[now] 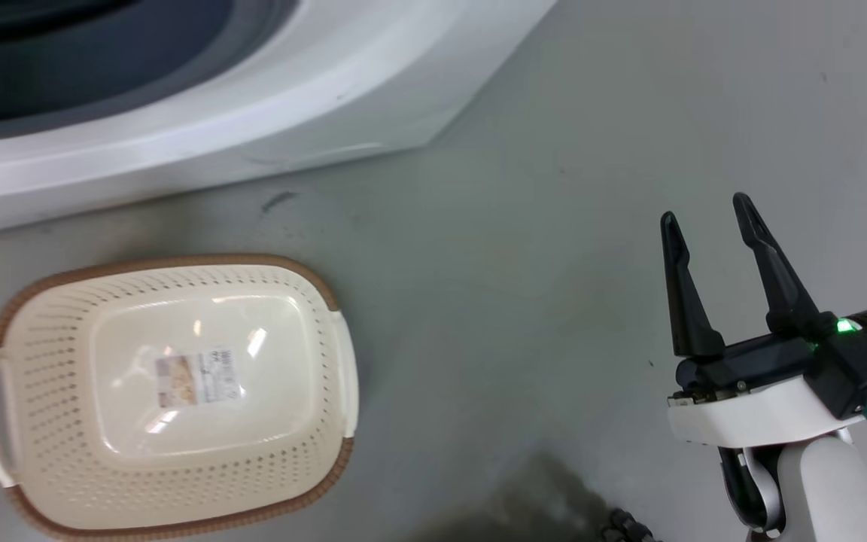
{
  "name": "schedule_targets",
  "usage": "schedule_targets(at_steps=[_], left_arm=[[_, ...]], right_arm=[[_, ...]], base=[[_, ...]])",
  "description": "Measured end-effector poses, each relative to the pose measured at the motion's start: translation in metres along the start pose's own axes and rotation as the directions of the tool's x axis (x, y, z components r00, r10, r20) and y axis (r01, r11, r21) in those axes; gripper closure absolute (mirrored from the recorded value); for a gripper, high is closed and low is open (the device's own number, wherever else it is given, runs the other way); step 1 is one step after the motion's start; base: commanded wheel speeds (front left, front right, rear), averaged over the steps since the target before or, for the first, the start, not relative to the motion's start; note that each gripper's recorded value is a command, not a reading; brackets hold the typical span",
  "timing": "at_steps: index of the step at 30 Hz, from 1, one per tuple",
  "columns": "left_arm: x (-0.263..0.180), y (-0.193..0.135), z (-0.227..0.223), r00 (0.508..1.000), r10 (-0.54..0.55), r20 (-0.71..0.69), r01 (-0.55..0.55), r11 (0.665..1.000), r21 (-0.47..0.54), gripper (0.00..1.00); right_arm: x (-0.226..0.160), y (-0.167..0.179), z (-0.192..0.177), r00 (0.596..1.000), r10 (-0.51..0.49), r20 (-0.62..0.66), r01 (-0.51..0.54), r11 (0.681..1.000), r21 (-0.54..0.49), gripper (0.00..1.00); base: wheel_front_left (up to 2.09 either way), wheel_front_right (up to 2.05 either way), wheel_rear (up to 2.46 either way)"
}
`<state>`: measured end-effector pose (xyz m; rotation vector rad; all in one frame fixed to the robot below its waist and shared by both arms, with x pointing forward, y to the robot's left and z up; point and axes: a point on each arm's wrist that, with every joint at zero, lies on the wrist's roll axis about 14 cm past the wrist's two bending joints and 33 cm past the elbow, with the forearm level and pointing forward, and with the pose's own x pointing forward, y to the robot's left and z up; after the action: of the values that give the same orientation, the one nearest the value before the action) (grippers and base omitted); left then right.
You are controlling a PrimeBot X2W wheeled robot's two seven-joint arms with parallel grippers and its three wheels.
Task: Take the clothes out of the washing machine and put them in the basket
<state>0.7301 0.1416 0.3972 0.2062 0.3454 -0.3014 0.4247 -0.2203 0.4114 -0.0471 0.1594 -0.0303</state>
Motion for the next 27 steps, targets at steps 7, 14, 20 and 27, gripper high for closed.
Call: schedule_targets(at_steps=[7,14,20,27], left_arm=[[-0.047,-0.021,0.007,0.992,-0.026,0.125,0.029,0.999,-0.019,1.0],[-0.099,-0.028,0.024,0.974,-0.005,0.226,0.017,0.998,-0.053,1.0],[-0.149,-0.02,0.052,0.941,0.056,0.333,-0.03,0.996,-0.083,1.0],[-0.224,-0.011,0.068,0.88,0.137,0.455,-0.083,0.987,-0.136,1.0]], right_arm=[[-0.006,0.009,0.024,0.997,0.029,0.066,-0.029,1.0,-0.008,0.0],[-0.019,0.02,0.045,0.991,0.06,0.12,-0.058,0.998,-0.017,0.0],[-0.029,0.029,0.06,0.983,0.086,0.16,-0.084,0.996,-0.024,0.0],[-0.035,0.038,0.081,0.969,0.112,0.221,-0.11,0.994,-0.021,0.0]], base=[[0.0,0.0,0.0],[0.0,0.0,0.0],[0.0,0.0,0.0],[0.0,0.0,0.0]])
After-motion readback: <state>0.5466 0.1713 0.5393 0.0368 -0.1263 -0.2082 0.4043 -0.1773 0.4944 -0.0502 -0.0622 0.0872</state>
